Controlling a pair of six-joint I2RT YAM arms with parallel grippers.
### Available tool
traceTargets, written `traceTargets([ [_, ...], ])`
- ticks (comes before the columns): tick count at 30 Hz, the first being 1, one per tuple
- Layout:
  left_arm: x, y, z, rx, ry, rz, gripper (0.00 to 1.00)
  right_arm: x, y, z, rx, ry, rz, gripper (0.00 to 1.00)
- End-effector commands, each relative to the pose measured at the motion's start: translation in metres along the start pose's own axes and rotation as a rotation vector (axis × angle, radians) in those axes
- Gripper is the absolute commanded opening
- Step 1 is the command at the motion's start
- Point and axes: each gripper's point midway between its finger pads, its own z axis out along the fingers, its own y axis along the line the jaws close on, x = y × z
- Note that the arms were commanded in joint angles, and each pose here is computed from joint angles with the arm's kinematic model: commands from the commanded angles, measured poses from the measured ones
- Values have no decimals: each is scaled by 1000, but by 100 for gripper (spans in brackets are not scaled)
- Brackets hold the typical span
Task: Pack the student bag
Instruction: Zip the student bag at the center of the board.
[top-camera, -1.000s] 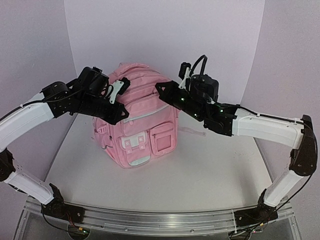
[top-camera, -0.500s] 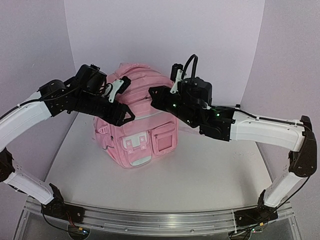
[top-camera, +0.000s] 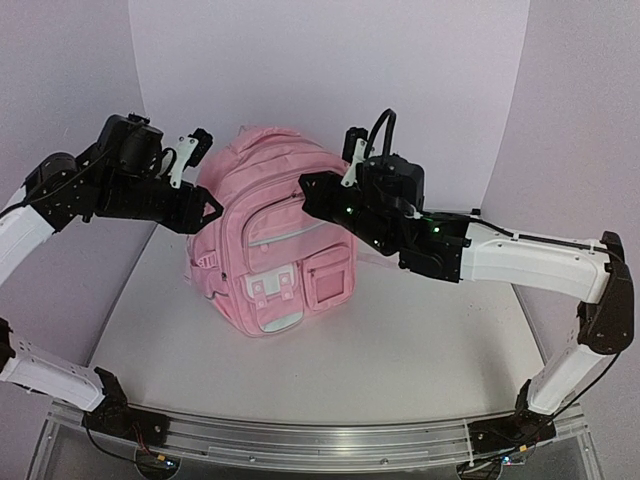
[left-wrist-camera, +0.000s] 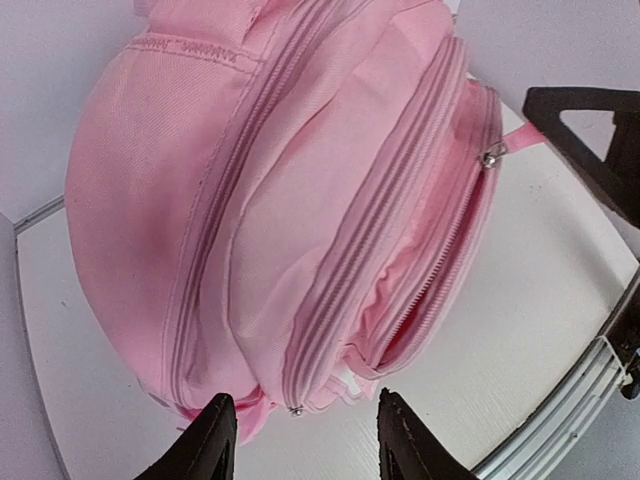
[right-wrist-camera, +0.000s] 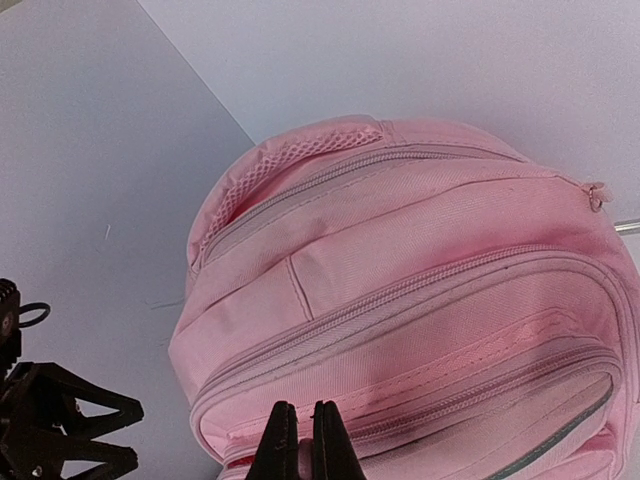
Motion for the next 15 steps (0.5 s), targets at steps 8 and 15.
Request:
traceTargets([
  [8, -17, 6, 27, -19, -22, 53, 56, -60, 31, -25, -84, -128, 67, 0],
  [15, -16, -18, 53, 106, -3, 89, 28, -71, 35, -27, -73, -147, 7, 0],
])
